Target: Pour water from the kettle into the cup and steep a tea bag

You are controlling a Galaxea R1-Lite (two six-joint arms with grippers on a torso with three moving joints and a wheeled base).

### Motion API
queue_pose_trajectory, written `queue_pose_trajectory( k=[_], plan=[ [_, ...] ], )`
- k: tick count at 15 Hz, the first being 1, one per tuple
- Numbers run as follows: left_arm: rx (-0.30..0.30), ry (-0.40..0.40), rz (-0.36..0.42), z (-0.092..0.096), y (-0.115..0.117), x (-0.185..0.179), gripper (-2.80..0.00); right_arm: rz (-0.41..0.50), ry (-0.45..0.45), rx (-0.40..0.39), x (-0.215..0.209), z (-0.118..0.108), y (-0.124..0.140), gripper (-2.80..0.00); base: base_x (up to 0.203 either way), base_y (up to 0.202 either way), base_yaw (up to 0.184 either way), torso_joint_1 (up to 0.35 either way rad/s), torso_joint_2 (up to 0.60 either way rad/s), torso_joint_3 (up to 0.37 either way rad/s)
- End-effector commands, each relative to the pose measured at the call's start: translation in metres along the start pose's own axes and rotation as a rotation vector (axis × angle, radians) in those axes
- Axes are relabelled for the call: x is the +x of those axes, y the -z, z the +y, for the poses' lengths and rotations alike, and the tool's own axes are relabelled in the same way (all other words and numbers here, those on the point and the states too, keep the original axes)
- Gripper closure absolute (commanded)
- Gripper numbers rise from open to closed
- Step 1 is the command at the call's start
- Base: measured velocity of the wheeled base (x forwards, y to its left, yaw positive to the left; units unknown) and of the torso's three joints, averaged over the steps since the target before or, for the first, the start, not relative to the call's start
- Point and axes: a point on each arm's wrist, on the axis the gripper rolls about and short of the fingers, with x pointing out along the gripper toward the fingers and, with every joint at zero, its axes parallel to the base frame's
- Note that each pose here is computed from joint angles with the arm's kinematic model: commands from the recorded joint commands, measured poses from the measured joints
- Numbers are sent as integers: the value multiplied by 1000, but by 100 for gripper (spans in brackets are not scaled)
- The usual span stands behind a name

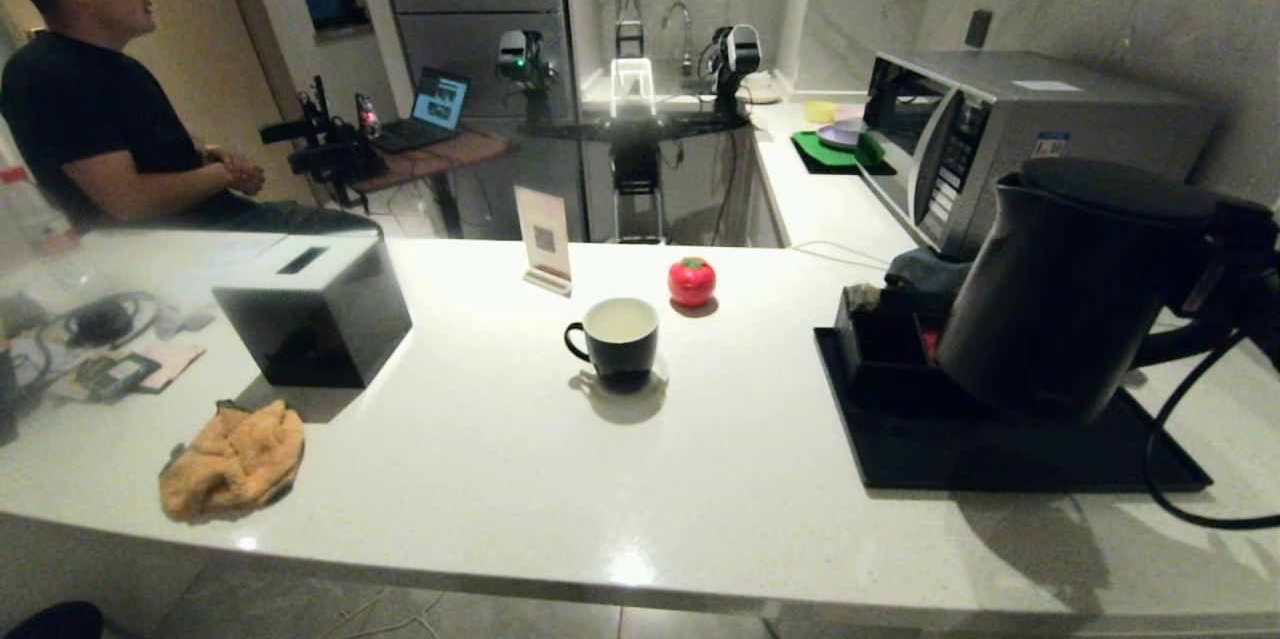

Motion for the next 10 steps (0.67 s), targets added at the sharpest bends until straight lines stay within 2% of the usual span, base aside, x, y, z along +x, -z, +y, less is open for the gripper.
queue_pose_trajectory(
  k=[1,5,10],
  plan=[
    [0,0,2,0,0,0,0,-24,-30,7,-4,14,-6,0,0,0,0,0,0,0],
    [0,0,1,0,0,0,0,-20,-123,28,-9,54,-7,0,0,0,0,0,0,0],
    [0,1,2,0,0,0,0,-22,-219,8,1,96,-7,0,0,0,0,0,0,0]
  ],
)
